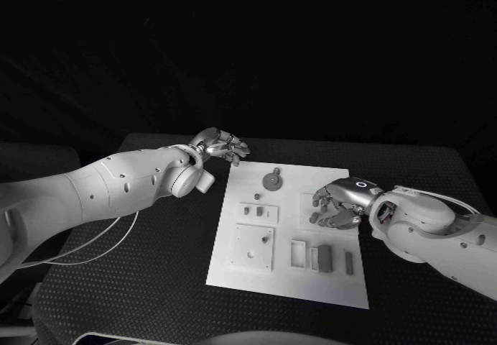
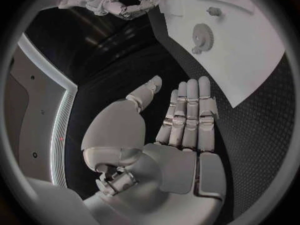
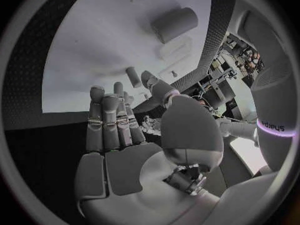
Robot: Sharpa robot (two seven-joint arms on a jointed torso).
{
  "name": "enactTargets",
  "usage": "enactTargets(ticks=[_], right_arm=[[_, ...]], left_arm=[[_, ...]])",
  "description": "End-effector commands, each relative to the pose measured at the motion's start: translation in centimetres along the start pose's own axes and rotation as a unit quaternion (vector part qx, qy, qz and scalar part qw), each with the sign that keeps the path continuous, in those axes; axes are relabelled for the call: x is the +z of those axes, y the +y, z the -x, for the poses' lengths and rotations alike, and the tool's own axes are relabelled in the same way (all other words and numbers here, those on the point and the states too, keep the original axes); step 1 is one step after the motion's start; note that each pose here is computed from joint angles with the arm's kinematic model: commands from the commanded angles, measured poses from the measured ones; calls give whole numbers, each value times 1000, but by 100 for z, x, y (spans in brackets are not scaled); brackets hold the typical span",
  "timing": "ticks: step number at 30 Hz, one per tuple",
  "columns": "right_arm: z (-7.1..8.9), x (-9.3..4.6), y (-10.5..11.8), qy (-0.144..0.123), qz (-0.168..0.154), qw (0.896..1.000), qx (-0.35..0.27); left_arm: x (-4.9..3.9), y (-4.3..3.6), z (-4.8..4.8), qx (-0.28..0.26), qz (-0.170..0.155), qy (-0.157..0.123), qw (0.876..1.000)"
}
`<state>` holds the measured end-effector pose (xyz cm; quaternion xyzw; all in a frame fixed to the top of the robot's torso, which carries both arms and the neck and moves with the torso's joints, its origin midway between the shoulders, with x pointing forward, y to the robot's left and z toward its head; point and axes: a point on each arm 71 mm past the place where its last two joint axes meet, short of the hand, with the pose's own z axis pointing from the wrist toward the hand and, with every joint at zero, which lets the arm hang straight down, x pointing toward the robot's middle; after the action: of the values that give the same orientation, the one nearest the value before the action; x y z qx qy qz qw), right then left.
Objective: Assemble the parts on the task board
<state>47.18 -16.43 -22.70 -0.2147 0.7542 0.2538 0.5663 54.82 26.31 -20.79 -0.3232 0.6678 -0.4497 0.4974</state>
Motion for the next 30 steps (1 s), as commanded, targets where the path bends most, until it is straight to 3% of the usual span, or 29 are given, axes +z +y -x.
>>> enactTargets(ticks=[1,20,30], right_arm=[[-29,31,49,10,10,1000,-21],[-134,98,108,10,17,999,-32],[-133,113,148,-14,20,999,-38]], left_arm=[[6,-21,-9,-4,-7,2,1000],[4,-17,-12,-5,-5,6,1000],[6,-20,-19,-5,-6,7,1000]])
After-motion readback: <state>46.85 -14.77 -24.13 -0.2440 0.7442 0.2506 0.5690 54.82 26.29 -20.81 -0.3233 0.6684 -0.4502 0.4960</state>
